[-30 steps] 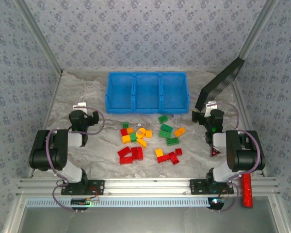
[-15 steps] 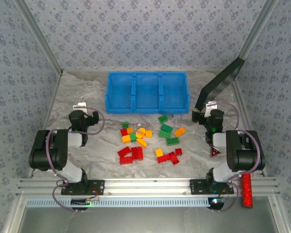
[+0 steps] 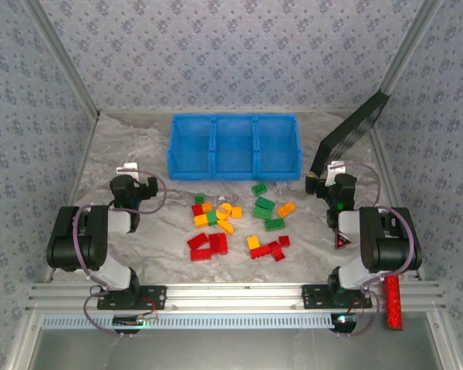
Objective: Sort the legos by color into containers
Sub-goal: Pick up the lego from the center of the table.
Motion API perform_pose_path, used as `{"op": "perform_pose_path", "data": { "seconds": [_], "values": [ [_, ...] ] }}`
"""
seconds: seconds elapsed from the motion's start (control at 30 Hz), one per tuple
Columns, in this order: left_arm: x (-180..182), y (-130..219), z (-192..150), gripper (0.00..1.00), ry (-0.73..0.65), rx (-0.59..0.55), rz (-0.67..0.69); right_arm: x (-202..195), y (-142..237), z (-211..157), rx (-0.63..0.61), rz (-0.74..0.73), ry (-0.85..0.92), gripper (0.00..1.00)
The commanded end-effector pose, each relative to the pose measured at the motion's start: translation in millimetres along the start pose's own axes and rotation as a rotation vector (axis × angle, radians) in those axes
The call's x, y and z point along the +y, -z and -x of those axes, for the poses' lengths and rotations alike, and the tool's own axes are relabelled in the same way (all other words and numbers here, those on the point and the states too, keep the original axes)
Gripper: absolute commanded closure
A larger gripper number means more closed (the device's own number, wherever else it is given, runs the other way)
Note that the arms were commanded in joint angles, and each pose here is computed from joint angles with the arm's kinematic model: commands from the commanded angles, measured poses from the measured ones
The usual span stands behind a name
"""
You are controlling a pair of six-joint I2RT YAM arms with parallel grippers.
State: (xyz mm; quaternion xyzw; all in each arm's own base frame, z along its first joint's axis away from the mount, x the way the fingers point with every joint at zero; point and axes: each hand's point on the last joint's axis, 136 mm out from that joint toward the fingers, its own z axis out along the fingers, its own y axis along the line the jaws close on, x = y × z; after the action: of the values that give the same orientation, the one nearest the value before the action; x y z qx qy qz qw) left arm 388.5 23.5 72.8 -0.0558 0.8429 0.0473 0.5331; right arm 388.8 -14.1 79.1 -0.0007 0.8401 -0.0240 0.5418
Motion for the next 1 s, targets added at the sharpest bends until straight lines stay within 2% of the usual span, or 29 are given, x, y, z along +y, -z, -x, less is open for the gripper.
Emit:
{"op": "perform_pose_path", "data": {
  "seconds": [0.0,0.1,0.17,0.2,0.23,0.33,0.4,0.47,0.57,0.67,0.8,0.97],
  "values": [
    [-1.2,0.1,17.6,0.01,0.011,-0.054,-0.018,-1.8,-1.5,6.1,-0.004,0.023,-0.025,0.0],
    [-4.7,0.6,23.3,0.01,0.007,-0.056,-0.042,-8.4,0.0,22.0,0.025,-0.036,-0.022,0.0],
    [-14.0,10.9,46.0,0.01,-0.023,-0.011,-0.09,-15.4,11.5,43.9,0.064,-0.133,-0.016,0.02],
    [-19.5,19.2,58.4,0.01,-0.027,0.009,-0.12,-17.9,20.0,53.7,0.059,-0.174,-0.063,0.05],
    [-24.1,32.2,80.6,0.01,-0.01,-0.019,-0.143,-18.0,30.5,65.0,0.054,-0.178,-0.184,0.05],
    [-42.3,64.9,130.3,0.01,0.07,-0.087,-0.178,-4.7,48.3,76.8,0.127,-0.123,-0.378,0.06],
    [-61.9,81.1,155.2,0.01,0.014,-0.074,-0.185,-4.9,62.6,73.9,0.197,-0.218,-0.46,0.12],
    [-76.0,89.1,166.7,0.01,-0.031,-0.001,-0.203,-0.9,75.8,60.6,0.267,-0.294,-0.572,0.14],
    [-85.8,97.6,172.0,0.01,-0.063,0.159,-0.243,26.8,83.3,42.9,0.377,-0.26,-0.723,0.18],
    [-90.5,103.4,173.3,0.01,-0.169,0.241,-0.267,53.3,92.5,28.3,0.465,-0.271,-0.781,0.2],
    [-93.7,105.6,172.8,0.01,-0.169,0.223,-0.287,84.8,97.8,10.1,0.548,-0.246,-0.877,0.21],
    [-99.7,100.2,157.1,0.01,-0.204,0.207,-0.289,104.9,99.5,-11.5,0.625,-0.257,-0.931,0.21]
  ]
}}
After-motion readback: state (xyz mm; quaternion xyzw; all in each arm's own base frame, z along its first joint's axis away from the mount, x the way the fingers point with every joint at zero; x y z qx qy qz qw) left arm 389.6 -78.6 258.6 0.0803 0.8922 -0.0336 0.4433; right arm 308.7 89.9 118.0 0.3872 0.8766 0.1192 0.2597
